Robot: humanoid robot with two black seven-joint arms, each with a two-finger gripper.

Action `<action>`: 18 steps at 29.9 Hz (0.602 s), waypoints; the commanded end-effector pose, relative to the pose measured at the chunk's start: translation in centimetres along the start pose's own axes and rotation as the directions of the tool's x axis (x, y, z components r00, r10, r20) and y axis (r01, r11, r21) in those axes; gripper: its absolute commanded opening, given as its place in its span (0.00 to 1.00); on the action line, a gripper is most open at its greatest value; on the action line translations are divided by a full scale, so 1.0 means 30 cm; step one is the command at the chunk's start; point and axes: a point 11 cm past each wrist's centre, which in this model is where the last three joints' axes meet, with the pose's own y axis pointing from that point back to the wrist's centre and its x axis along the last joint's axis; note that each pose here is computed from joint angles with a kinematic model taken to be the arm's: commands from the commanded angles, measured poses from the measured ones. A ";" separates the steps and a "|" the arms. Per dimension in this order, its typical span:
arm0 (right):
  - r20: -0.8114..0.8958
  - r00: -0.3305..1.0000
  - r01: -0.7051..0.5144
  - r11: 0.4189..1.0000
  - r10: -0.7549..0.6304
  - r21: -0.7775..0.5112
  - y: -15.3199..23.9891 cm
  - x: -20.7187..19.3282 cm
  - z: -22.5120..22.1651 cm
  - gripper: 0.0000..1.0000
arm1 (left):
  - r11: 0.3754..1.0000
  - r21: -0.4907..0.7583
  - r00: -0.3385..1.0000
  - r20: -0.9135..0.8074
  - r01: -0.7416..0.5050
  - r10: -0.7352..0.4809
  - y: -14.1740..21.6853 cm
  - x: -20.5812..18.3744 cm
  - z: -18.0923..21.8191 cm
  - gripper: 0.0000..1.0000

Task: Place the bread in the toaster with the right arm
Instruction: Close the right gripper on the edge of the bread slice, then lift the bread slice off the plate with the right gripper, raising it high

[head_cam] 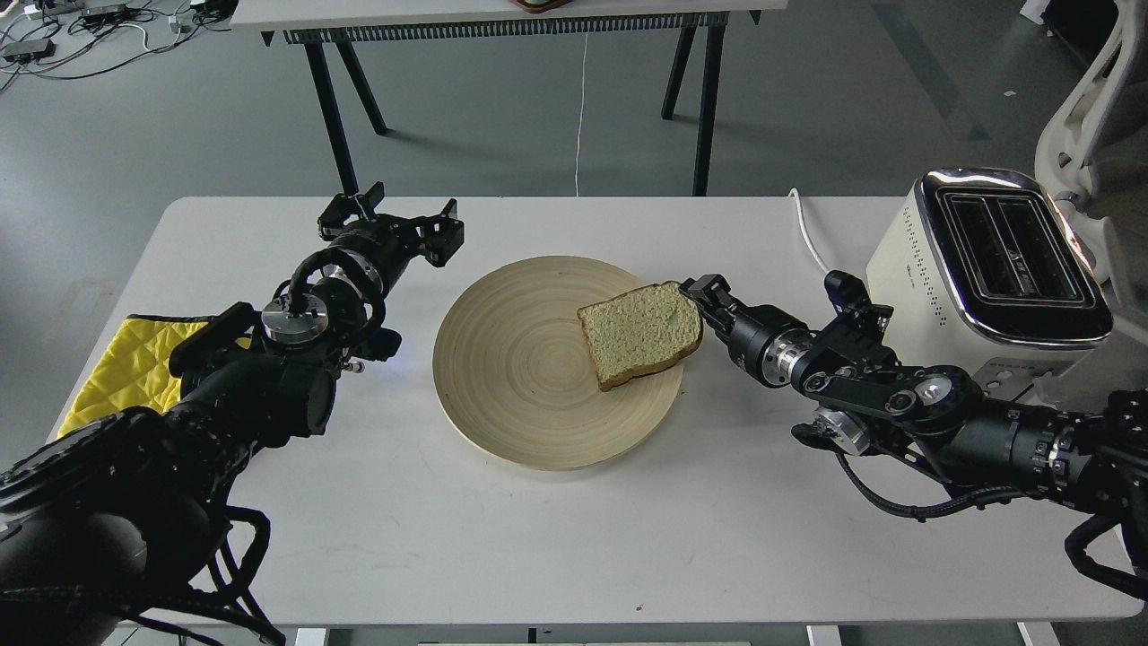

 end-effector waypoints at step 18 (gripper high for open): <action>0.049 0.999 -0.008 0.998 0.005 0.067 -0.005 0.022 -0.110 0.11 | 1.000 0.000 1.000 0.000 0.000 0.000 0.000 0.000 0.000 1.00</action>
